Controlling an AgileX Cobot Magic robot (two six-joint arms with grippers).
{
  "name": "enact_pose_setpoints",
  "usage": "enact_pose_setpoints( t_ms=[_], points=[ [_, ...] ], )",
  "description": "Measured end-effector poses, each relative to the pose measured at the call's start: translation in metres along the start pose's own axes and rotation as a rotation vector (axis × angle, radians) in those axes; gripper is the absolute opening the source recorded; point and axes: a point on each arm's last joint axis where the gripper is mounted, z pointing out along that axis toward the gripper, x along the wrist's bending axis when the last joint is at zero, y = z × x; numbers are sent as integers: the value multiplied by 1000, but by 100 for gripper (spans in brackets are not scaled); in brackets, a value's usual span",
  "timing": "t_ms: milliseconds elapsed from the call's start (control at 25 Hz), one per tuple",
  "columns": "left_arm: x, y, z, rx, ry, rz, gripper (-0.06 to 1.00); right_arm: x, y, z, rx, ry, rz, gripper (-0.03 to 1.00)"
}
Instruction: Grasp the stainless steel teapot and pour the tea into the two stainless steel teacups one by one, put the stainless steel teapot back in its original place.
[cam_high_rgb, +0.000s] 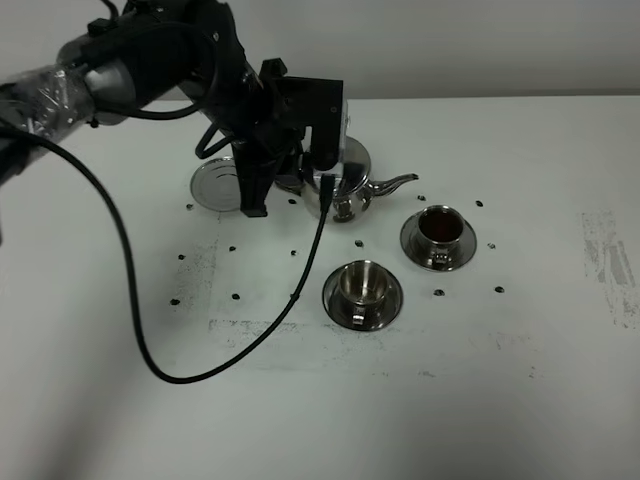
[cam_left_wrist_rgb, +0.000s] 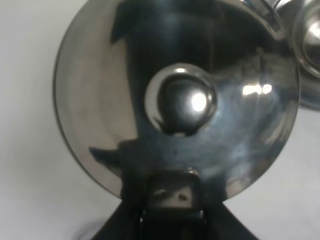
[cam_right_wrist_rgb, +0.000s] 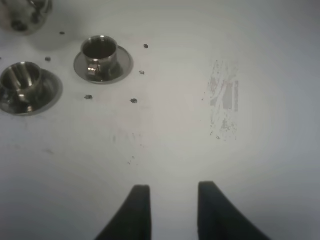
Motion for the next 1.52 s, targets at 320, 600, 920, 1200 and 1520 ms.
enact_pose_setpoints(
  t_ms=[320, 600, 920, 1200, 1520],
  points=[
    [-49, -20, -37, 96, -48, 244, 20, 0, 0, 0, 0, 0, 0, 23],
    [-52, -38, -43, 219, -72, 318, 20, 0, 0, 0, 0, 0, 0, 23],
    [-53, -28, -23, 241, -78, 342, 20, 0, 0, 0, 0, 0, 0, 23],
    [-45, -13, -13, 261, -48, 369, 20, 0, 0, 0, 0, 0, 0, 23],
    [-49, 1, -6, 298, -51, 456, 20, 0, 0, 0, 0, 0, 0, 23]
  ],
)
